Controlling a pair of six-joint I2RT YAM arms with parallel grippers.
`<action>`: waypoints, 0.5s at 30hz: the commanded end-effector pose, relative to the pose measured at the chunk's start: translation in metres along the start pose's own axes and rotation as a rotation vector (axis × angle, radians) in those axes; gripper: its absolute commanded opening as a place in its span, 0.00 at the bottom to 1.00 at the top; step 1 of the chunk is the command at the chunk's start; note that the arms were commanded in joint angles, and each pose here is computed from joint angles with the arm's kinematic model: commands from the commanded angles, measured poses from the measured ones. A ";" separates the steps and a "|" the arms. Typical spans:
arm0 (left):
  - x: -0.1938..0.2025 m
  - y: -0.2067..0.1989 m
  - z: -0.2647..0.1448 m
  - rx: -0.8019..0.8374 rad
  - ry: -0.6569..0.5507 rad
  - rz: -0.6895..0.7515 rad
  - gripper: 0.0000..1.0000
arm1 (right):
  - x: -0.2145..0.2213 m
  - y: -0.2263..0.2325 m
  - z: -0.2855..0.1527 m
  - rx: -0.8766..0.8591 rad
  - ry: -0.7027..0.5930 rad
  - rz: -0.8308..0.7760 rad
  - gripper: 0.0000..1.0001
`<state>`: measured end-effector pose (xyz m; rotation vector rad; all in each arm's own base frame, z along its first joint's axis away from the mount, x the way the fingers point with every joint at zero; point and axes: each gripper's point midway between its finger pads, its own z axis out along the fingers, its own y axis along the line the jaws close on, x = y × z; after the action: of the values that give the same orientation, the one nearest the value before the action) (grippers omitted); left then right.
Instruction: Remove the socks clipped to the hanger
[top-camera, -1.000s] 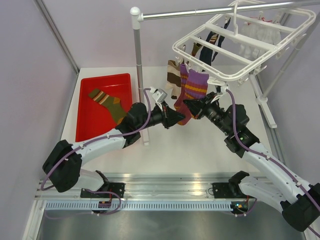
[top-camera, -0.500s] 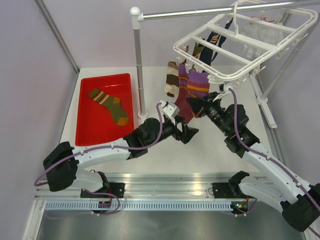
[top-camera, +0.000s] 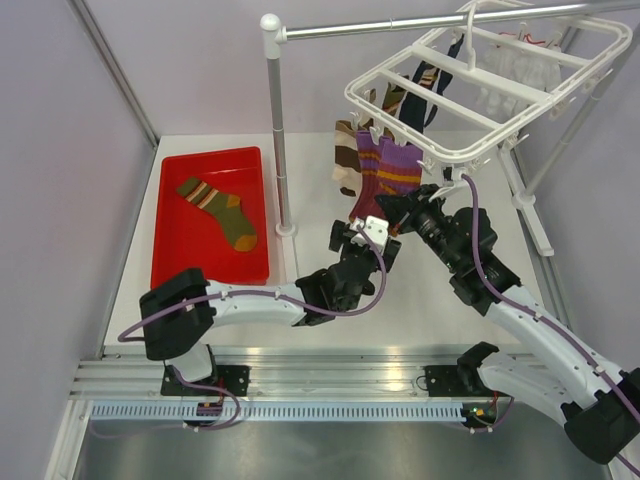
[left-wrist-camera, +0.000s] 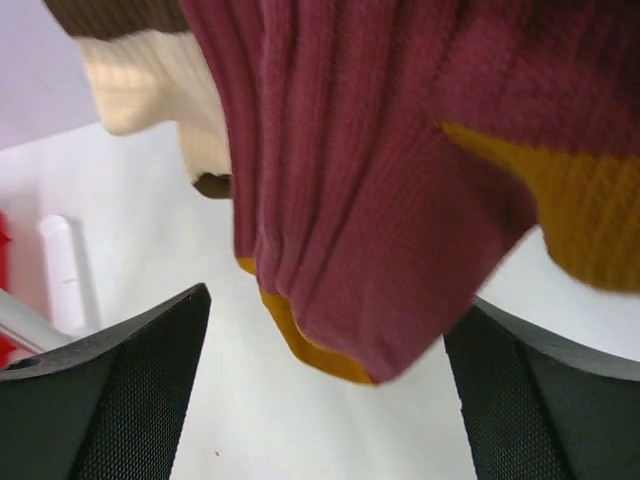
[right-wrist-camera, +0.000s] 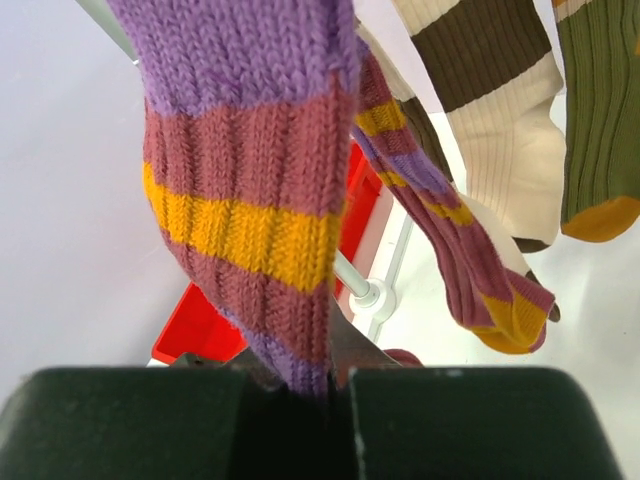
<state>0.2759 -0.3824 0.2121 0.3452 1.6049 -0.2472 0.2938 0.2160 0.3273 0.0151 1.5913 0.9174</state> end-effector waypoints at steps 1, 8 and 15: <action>-0.042 0.022 0.008 -0.180 -0.101 0.006 0.96 | -0.032 0.021 -0.005 -0.042 -0.073 0.022 0.08; -0.042 0.029 0.008 -0.235 -0.111 0.019 0.12 | -0.031 0.020 -0.005 -0.041 -0.069 0.019 0.08; -0.032 0.029 0.001 -0.187 -0.082 -0.004 0.02 | -0.031 0.014 -0.008 -0.033 -0.091 -0.058 0.39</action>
<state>0.2923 -0.3631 0.2340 0.2261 1.5380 -0.0680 0.2914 0.2134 0.3373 0.0131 1.5701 0.9159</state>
